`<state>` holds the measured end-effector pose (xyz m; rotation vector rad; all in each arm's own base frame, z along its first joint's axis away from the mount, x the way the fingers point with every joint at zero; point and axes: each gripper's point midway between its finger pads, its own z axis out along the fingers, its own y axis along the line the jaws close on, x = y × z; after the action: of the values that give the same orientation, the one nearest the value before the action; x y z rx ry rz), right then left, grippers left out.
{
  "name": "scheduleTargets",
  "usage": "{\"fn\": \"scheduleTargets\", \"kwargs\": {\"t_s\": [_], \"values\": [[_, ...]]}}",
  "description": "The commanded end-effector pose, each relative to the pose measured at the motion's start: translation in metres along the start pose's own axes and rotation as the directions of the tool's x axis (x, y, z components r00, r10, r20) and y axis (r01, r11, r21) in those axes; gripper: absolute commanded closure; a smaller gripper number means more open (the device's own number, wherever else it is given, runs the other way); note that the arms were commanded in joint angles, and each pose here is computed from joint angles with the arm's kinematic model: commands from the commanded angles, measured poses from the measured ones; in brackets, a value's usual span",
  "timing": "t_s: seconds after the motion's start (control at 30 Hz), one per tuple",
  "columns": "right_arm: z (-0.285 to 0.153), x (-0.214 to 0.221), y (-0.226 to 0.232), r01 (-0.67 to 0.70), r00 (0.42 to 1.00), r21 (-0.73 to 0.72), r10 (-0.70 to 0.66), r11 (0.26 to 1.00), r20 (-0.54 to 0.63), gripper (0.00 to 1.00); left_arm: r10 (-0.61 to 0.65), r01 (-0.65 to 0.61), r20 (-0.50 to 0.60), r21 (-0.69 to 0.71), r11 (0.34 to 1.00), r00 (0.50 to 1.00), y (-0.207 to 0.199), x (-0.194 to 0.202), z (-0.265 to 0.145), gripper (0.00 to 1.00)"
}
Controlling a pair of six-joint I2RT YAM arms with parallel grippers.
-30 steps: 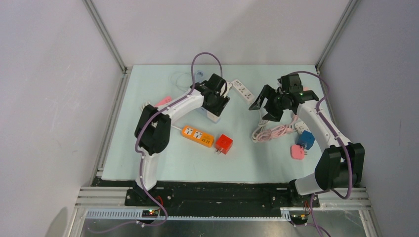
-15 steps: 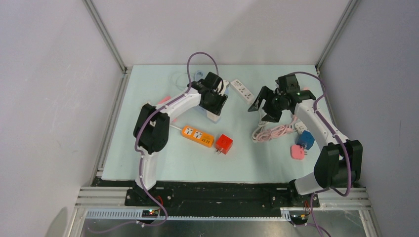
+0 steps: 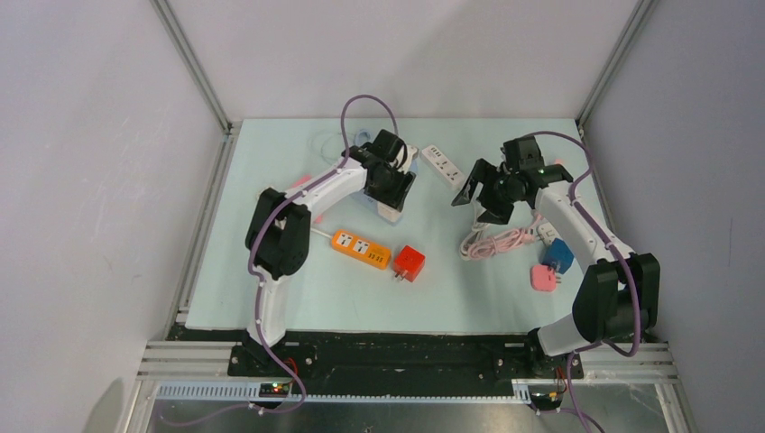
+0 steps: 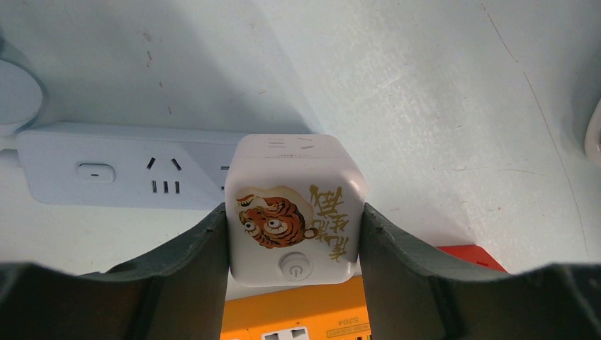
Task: Insert the plug
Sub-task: Press the plug into the socket.
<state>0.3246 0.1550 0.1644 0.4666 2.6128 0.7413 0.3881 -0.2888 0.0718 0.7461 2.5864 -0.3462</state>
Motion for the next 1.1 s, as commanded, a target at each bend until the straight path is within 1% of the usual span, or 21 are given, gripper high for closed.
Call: {"fn": "scheduleTargets", "kwargs": {"t_s": [0.0, 0.03, 0.07, 0.1, 0.13, 0.17, 0.2, 0.23, 0.27, 0.3, 0.33, 0.37, 0.4, 0.47, 0.53, 0.7, 0.83, 1.07], "values": [[0.002, -0.003, 0.003, 0.012, 1.000, 0.007, -0.012, 1.000, 0.012, 0.16, 0.027, 0.027, -0.256, 0.203, 0.979, 0.966, -0.070, 0.080, 0.033, 0.92], [0.002, -0.003, 0.003, 0.014, 1.000, 0.007, -0.014, 1.000, 0.011, 0.16, 0.034, 0.012, -0.251, 0.177, 0.984, 0.967, -0.065, 0.080, 0.032, 0.86], [0.002, -0.002, 0.004, 0.016, 1.000, 0.007, -0.016, 1.000, 0.012, 0.16, 0.045, -0.004, -0.246, 0.164, 0.986, 0.968, -0.061, 0.079, 0.032, 0.75], [0.002, -0.002, 0.004, 0.017, 1.000, 0.007, -0.017, 1.000, 0.011, 0.15, 0.049, -0.015, -0.238, 0.142, 0.990, 0.970, -0.057, 0.077, 0.031, 0.68], [0.002, -0.002, 0.004, 0.018, 1.000, 0.008, -0.018, 1.000, 0.013, 0.15, 0.053, -0.026, -0.230, 0.119, 0.993, 0.972, -0.053, 0.075, 0.030, 0.53], [0.001, -0.002, 0.005, 0.020, 1.000, 0.006, -0.020, 1.000, 0.016, 0.15, 0.055, -0.031, -0.216, 0.111, 0.993, 0.975, -0.052, 0.071, 0.027, 0.48], [0.000, -0.003, 0.006, 0.021, 1.000, 0.005, -0.021, 1.000, 0.021, 0.14, 0.060, -0.040, -0.206, 0.100, 0.994, 0.977, -0.050, 0.067, 0.026, 0.37], [-0.001, -0.003, 0.006, 0.019, 1.000, 0.003, -0.019, 1.000, 0.025, 0.14, 0.063, -0.046, -0.185, 0.095, 0.994, 0.981, -0.049, 0.060, 0.022, 0.32], [-0.001, -0.003, 0.007, 0.017, 1.000, -0.001, -0.017, 1.000, 0.025, 0.13, 0.065, -0.052, -0.173, 0.082, 0.995, 0.983, -0.048, 0.056, 0.020, 0.23], [-0.003, -0.004, 0.009, 0.017, 0.999, -0.007, -0.017, 1.000, 0.030, 0.13, 0.070, -0.059, -0.146, 0.080, 0.995, 0.987, -0.049, 0.046, 0.015, 0.19], [-0.004, -0.004, 0.010, 0.015, 0.999, -0.013, -0.015, 1.000, 0.032, 0.13, 0.075, -0.067, -0.130, 0.070, 0.995, 0.989, -0.047, 0.041, 0.012, 0.12], [-0.005, -0.005, 0.012, 0.017, 0.999, -0.020, -0.016, 1.000, 0.039, 0.12, 0.080, -0.074, -0.098, 0.067, 0.995, 0.992, -0.048, 0.030, 0.005, 0.09], [-0.007, -0.005, 0.013, 0.016, 0.999, -0.025, -0.015, 1.000, 0.041, 0.12, 0.086, -0.082, -0.081, 0.058, 0.995, 0.993, -0.047, 0.024, 0.001, 0.03], [-0.009, -0.006, 0.014, 0.019, 0.999, -0.031, -0.017, 0.999, 0.048, 0.12, 0.094, -0.093, -0.026, 0.037, 0.995, 0.995, -0.046, 0.007, -0.012, 0.01], [-0.011, -0.006, 0.014, 0.018, 0.999, -0.032, -0.017, 0.999, 0.052, 0.12, 0.101, -0.102, 0.025, 0.023, 0.995, 0.995, -0.046, -0.006, -0.029, 0.00], [-0.013, -0.005, 0.014, 0.021, 0.999, -0.031, -0.019, 0.999, 0.049, 0.11, 0.106, -0.102, 0.085, -0.044, 0.994, 0.991, -0.037, -0.017, -0.056, 0.00], [-0.013, -0.004, 0.015, 0.023, 0.999, -0.039, -0.022, 0.999, 0.041, 0.12, 0.119, -0.113, 0.077, -0.079, 0.990, 0.990, -0.029, -0.011, -0.059, 0.00], [-0.013, 0.001, 0.012, 0.035, 0.999, -0.031, -0.034, 0.999, 0.024, 0.13, 0.122, -0.121, 0.009, -0.091, 0.989, 0.993, -0.024, 0.004, -0.036, 0.00]]}}
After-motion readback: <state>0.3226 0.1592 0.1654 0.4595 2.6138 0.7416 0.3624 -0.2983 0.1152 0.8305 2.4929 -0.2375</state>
